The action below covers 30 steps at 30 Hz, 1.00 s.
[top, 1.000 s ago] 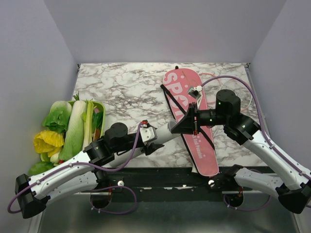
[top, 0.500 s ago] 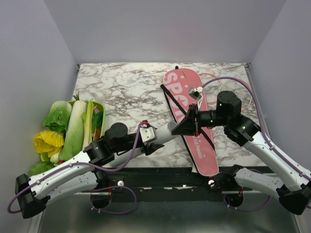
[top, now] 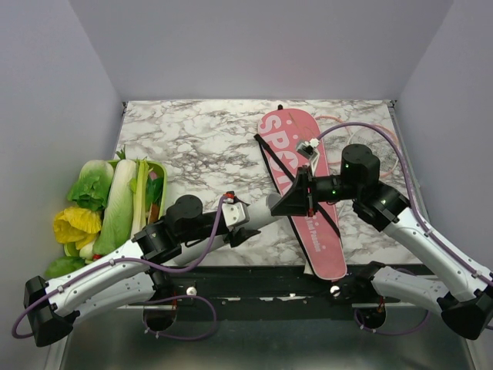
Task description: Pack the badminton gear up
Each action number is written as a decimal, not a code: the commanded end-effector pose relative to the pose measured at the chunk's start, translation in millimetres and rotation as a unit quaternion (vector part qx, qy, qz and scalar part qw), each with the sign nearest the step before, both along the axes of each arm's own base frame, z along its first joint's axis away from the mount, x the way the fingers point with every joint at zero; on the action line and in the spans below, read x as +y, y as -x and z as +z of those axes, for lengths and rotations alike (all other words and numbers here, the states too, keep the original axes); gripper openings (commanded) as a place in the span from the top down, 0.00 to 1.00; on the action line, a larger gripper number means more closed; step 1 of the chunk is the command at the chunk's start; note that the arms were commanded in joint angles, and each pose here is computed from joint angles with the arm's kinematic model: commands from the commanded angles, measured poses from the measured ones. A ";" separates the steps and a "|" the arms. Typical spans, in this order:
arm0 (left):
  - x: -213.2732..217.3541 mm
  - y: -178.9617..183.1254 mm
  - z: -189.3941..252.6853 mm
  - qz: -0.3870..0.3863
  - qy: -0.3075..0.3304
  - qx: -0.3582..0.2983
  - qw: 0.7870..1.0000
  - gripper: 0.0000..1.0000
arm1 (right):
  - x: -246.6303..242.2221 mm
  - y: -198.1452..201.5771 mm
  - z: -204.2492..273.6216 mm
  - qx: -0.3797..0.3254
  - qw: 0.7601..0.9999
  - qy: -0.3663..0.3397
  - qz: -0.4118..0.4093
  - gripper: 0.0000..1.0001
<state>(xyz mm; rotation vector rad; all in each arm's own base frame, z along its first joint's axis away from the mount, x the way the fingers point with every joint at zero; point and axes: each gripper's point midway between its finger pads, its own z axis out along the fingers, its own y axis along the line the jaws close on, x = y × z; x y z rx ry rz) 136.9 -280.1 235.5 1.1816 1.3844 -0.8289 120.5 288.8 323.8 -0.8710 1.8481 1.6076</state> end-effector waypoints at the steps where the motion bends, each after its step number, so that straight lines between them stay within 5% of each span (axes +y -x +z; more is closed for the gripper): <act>1: -2.9 1.8 19.0 -0.007 0.030 -0.018 0.999 1.00 | 2.6 10.9 -10.1 0.023 0.999 0.001 0.031 0.91; 14: -2.4 2.3 18.8 -0.007 0.030 -0.018 0.999 1.00 | 2.4 10.5 -9.4 0.024 0.999 -0.007 0.023 0.61; 30: -0.3 9.9 32.8 -0.022 0.056 -0.032 0.998 1.00 | 10.4 -19.7 -11.6 0.032 0.998 -0.011 -0.055 0.57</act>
